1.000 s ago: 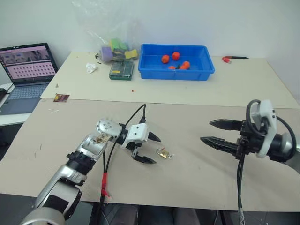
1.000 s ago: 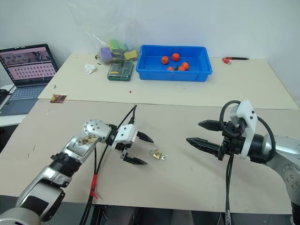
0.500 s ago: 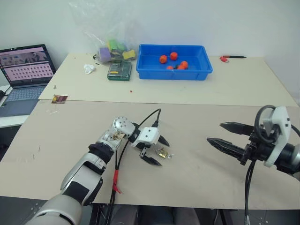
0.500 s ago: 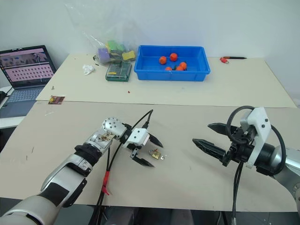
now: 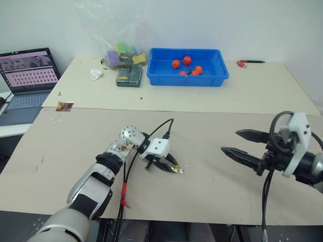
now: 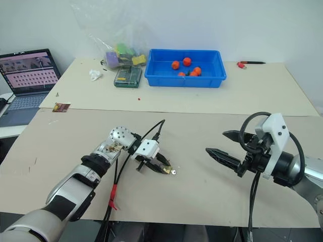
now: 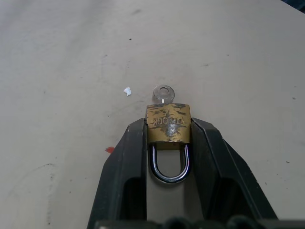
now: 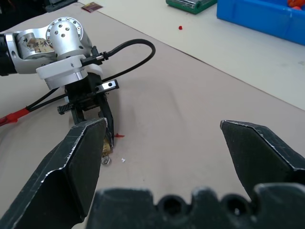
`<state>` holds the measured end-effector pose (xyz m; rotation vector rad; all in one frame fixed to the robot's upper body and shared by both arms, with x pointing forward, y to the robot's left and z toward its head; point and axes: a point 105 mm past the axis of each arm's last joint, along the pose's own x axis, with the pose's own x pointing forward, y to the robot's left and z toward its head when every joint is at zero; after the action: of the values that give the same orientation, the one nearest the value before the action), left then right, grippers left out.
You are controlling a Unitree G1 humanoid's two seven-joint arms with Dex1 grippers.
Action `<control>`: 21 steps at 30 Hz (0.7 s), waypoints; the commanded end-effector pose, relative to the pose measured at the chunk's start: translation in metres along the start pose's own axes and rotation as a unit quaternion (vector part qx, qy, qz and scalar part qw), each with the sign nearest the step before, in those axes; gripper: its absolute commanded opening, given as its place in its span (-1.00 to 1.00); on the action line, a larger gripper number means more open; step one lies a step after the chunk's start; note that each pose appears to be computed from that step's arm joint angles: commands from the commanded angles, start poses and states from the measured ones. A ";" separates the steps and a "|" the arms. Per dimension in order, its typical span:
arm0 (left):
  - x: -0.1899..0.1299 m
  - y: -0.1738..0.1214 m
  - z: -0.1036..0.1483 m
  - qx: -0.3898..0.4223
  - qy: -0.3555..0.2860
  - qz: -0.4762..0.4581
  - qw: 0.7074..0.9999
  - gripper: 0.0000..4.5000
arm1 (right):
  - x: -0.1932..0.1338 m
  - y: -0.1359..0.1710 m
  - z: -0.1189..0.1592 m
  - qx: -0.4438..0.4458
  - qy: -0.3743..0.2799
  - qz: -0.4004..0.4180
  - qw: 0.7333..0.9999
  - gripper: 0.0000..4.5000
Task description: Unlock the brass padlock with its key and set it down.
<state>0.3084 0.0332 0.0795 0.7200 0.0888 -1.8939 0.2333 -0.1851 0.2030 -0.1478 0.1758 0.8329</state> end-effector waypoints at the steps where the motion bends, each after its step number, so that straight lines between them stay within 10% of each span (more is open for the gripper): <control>1: -0.006 0.005 -0.002 0.018 0.013 0.061 0.998 -0.65 | 0.007 0.003 0.007 -0.012 -0.015 0.017 1.000 1.00; 11: -0.049 -0.012 0.044 0.329 0.039 0.265 0.906 -0.65 | 0.040 0.013 -0.006 0.142 -0.057 0.093 0.984 1.00; 21: -0.042 -0.038 0.067 0.433 0.028 0.338 0.835 -0.65 | 0.067 0.044 -0.025 0.187 -0.043 0.172 0.966 1.00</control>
<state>0.2669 0.0618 0.1327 1.1991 -0.8281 -1.2192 0.2503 -0.1236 0.1541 0.2743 0.3073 1.0640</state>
